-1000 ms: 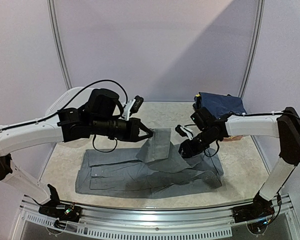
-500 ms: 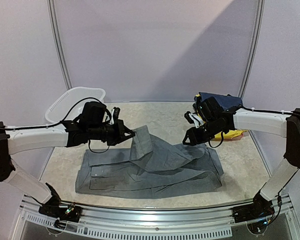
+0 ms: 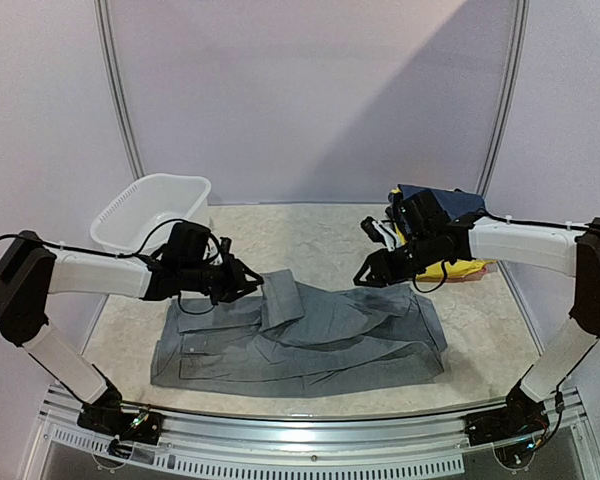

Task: Fold and stack the mixed laundry pile
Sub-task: Adjust the 1/3-folded shirt at the center of the board.

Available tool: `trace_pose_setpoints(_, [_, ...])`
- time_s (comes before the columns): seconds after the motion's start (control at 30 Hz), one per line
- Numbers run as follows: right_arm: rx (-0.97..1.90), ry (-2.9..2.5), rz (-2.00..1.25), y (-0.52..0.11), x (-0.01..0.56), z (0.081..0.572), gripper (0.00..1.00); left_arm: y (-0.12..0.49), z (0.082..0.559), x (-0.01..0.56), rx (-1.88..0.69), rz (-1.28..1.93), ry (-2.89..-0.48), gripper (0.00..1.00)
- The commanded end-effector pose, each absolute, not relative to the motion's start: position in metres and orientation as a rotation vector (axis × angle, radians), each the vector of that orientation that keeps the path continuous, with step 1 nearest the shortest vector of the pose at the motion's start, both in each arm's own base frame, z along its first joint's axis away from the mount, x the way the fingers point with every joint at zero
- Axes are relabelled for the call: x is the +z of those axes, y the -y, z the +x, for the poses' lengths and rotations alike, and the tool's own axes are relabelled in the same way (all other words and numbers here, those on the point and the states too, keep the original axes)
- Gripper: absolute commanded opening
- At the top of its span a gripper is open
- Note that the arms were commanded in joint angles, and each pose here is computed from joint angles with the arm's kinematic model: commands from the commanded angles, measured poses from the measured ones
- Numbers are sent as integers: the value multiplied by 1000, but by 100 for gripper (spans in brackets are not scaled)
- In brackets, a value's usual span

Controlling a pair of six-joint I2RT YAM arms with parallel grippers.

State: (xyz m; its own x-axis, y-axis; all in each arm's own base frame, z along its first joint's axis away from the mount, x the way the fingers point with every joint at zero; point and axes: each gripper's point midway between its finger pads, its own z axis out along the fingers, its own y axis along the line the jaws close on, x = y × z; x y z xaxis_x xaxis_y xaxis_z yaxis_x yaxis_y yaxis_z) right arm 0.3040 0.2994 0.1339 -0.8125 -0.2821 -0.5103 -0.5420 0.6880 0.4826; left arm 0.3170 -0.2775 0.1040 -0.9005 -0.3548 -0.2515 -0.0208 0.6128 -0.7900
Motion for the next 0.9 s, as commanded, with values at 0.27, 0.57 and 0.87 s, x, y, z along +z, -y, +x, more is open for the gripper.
trace_pose_setpoints(0.27, [990,-2426,-748,-323,142,293,47,231,313,134,-128,274,-2377,68])
trace_pose_setpoints(0.57, [909,-2446,-686,-314,132,300,48,312,305,94,231,904,-2453,67])
trace_pose_setpoints(0.87, [894,-2473,-646,-304,123,293,49,334,299,64,327,1047,-2477,66])
